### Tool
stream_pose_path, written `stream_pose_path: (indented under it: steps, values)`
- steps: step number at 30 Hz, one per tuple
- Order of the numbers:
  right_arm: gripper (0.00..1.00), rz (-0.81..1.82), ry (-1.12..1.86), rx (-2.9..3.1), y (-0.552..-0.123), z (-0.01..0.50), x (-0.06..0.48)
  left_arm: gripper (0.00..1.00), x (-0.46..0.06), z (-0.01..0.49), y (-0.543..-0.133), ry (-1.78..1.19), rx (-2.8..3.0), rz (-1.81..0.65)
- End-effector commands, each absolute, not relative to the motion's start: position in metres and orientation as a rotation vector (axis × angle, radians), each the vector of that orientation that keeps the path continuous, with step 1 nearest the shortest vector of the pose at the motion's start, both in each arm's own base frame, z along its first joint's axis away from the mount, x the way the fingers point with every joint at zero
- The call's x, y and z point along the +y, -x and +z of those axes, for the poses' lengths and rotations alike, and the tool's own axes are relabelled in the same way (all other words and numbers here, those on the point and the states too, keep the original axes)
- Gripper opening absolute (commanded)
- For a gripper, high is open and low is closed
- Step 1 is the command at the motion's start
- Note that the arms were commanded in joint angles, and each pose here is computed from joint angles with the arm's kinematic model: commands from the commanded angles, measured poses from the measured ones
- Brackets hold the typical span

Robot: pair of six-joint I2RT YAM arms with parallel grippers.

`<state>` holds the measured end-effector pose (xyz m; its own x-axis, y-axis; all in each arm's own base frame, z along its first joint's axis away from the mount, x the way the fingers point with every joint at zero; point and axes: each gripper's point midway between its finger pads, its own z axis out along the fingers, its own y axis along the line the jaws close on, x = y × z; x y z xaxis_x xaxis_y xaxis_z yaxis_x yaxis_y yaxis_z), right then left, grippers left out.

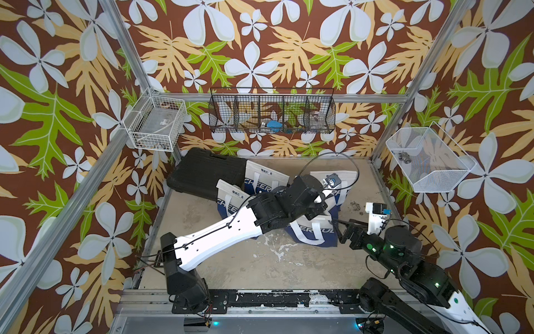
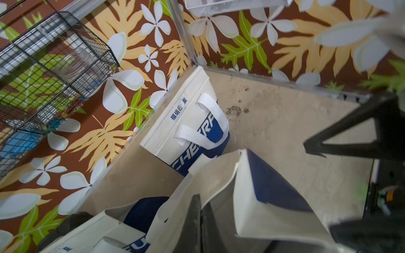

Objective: Open the takeout bag
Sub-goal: Open the takeout bag at the center of the board.

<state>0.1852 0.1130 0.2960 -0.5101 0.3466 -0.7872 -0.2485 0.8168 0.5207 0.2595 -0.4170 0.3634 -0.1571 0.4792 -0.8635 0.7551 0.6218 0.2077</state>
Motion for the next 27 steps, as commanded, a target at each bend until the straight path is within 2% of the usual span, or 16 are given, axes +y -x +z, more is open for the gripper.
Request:
stream_pose_path:
  steps: [1, 4, 6, 12, 16, 22, 27]
  values:
    - [0.97, 0.766, -0.026, 2.042, -0.172, 0.291, 0.117, 0.0, -0.421, 0.367, -0.263, -0.804, 1.973, -0.516]
    - [0.98, 0.791, -0.021, 1.986, -0.175, 0.309, 0.12, 0.0, -0.434, 0.366, -0.265, -0.8, 2.05, -0.723]
    - [1.0, 0.705, -0.001, 1.971, -0.185, 0.32, 0.117, 0.0, -0.434, 0.362, -0.261, -0.83, 2.061, -0.788]
    - [0.99, 0.526, 0.047, 1.907, -0.204, 0.369, 0.106, 0.0, -0.42, 0.34, -0.258, -0.974, 2.069, -0.646]
    - [0.9, 0.397, 0.193, 1.951, -0.219, 0.361, 0.117, 0.0, -0.414, 0.358, -0.244, -1.065, 1.992, -0.672]
    - [0.7, 0.443, 0.384, 1.975, -0.228, 0.336, 0.152, 0.0, -0.41, 0.388, -0.228, -1.14, 1.885, -0.726]
    - [0.67, 0.465, 0.41, 2.019, -0.237, 0.322, 0.166, 0.0, -0.416, 0.382, -0.211, -1.238, 1.86, -0.771]
